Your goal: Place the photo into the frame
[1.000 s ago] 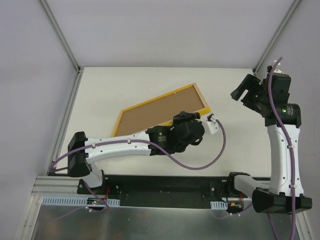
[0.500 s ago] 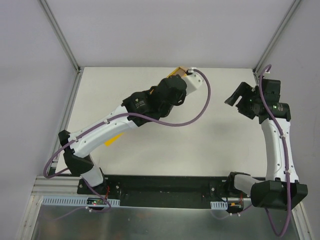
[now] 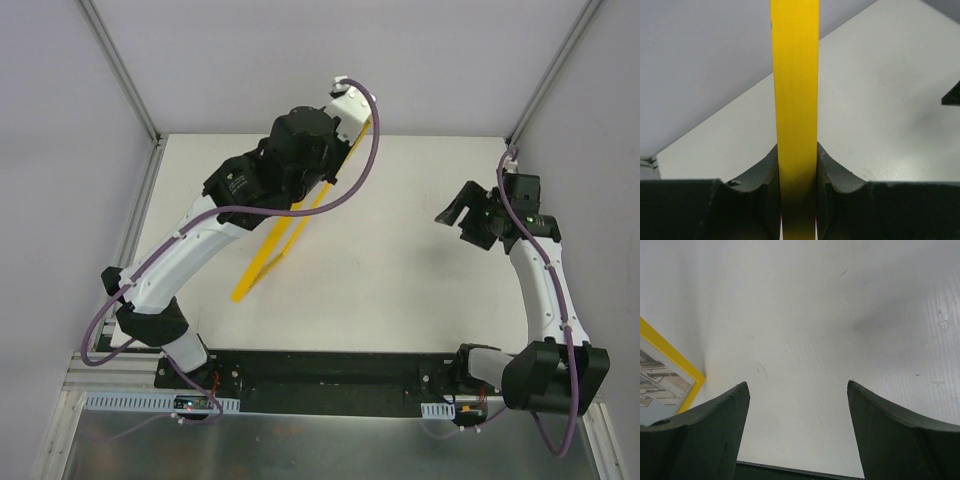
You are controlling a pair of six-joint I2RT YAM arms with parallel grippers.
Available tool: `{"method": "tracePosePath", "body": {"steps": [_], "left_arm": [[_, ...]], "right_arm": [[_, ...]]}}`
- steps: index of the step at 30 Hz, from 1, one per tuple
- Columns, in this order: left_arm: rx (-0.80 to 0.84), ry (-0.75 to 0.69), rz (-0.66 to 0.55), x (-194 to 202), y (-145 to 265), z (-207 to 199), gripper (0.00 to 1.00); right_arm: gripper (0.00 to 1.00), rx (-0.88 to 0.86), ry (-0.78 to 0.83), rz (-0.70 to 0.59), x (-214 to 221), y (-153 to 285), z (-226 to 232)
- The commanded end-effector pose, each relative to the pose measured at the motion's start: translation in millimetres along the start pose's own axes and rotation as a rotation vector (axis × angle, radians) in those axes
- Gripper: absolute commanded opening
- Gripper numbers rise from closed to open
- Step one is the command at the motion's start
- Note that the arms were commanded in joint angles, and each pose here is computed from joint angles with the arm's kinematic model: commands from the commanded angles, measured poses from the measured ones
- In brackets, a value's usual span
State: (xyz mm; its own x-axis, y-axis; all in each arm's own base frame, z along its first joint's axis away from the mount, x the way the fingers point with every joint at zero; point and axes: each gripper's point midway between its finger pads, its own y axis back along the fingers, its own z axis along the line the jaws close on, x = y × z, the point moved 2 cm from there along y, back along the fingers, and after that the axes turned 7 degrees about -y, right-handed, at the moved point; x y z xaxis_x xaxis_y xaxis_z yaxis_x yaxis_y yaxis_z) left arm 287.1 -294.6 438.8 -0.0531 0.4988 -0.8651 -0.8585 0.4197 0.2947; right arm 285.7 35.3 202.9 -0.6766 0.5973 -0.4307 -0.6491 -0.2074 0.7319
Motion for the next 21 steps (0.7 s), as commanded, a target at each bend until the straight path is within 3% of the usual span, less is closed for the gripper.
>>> {"method": "tracePosePath", "body": {"steps": [1, 7, 21], "left_arm": [[-0.013, 0.240, -0.178, -46.6, 20.1, 36.7, 0.00], [0.107, 0.446, -0.144, -24.0, 3.7, 57.0, 0.00], [0.357, 0.895, -0.016, 85.0, -67.9, 140.0, 0.00]], "right_arm": [[0.80, -0.080, 0.033, -0.027, -8.0, -3.4, 17.6], [0.80, -0.085, 0.040, -0.004, -2.8, -12.0, 17.8], [0.80, -0.107, 0.049, 0.049, 8.1, -35.8, 18.9]]}}
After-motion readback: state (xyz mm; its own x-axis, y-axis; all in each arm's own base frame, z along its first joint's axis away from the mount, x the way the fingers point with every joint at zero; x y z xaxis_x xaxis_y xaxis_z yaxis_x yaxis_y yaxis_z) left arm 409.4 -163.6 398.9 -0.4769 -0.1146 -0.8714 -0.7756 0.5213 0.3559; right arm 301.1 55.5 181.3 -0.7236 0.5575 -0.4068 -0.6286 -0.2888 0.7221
